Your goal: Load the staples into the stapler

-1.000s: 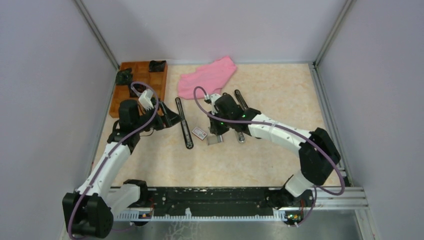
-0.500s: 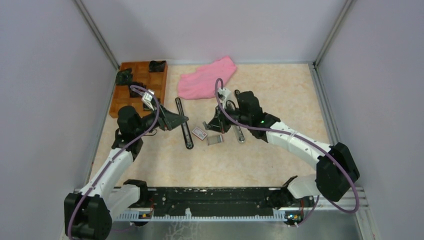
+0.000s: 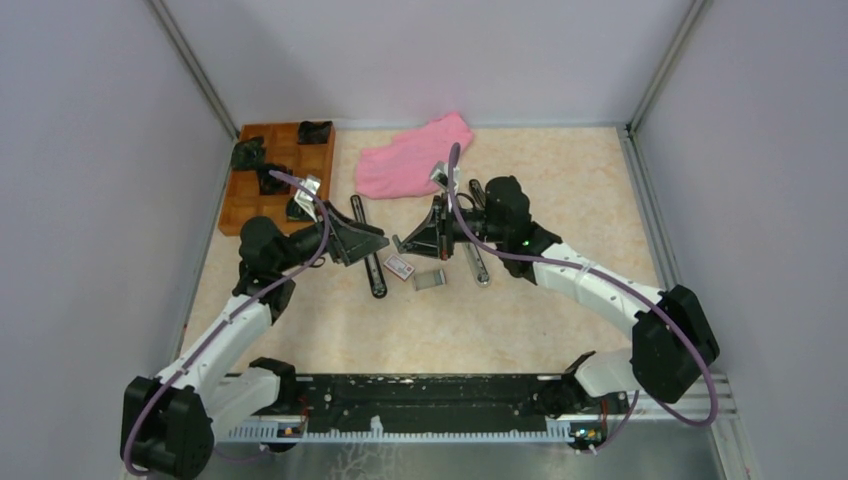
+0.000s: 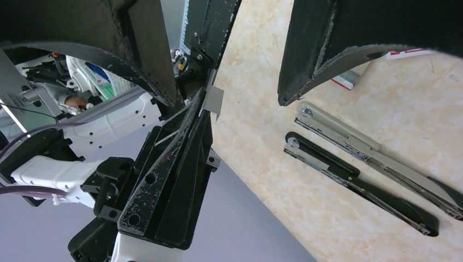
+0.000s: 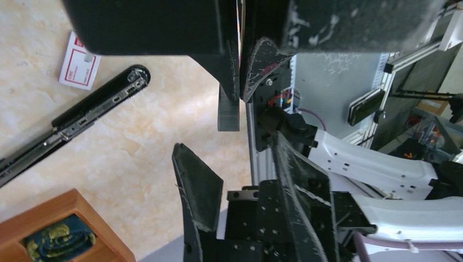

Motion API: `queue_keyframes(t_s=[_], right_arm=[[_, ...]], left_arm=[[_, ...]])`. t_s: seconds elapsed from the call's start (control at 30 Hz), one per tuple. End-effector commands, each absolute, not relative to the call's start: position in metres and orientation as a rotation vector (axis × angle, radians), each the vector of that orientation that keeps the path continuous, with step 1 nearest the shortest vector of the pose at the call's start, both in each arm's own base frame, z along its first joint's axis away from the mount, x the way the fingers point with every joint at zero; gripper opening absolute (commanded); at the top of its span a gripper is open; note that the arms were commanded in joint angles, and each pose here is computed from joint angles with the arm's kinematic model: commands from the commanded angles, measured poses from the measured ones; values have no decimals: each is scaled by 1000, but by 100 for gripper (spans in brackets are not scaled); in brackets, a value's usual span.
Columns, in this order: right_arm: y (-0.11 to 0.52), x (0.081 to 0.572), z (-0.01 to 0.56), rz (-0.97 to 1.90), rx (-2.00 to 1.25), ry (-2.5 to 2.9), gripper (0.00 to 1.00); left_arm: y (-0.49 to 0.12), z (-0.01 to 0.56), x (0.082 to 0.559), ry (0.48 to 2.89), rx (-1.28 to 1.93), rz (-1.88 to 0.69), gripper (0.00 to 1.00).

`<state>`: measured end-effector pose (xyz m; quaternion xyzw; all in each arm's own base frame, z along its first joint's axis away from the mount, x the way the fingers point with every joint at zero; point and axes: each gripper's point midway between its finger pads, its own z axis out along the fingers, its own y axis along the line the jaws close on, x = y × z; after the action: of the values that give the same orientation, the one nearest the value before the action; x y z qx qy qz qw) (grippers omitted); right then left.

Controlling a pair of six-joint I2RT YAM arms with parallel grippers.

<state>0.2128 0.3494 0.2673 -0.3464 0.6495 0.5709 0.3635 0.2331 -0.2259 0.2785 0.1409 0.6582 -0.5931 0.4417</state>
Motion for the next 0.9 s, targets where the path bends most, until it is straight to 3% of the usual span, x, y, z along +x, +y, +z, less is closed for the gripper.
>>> queue_keyframes(t_s=[0.0,0.87], right_arm=[[351,205,297,1534,-937,1514,0],[357,202,291,1621,-952,1513,0]], left_arm=[[-232,288,226,1571,407,-1505,73],[-247,296,216,1528,445,-1591,43]])
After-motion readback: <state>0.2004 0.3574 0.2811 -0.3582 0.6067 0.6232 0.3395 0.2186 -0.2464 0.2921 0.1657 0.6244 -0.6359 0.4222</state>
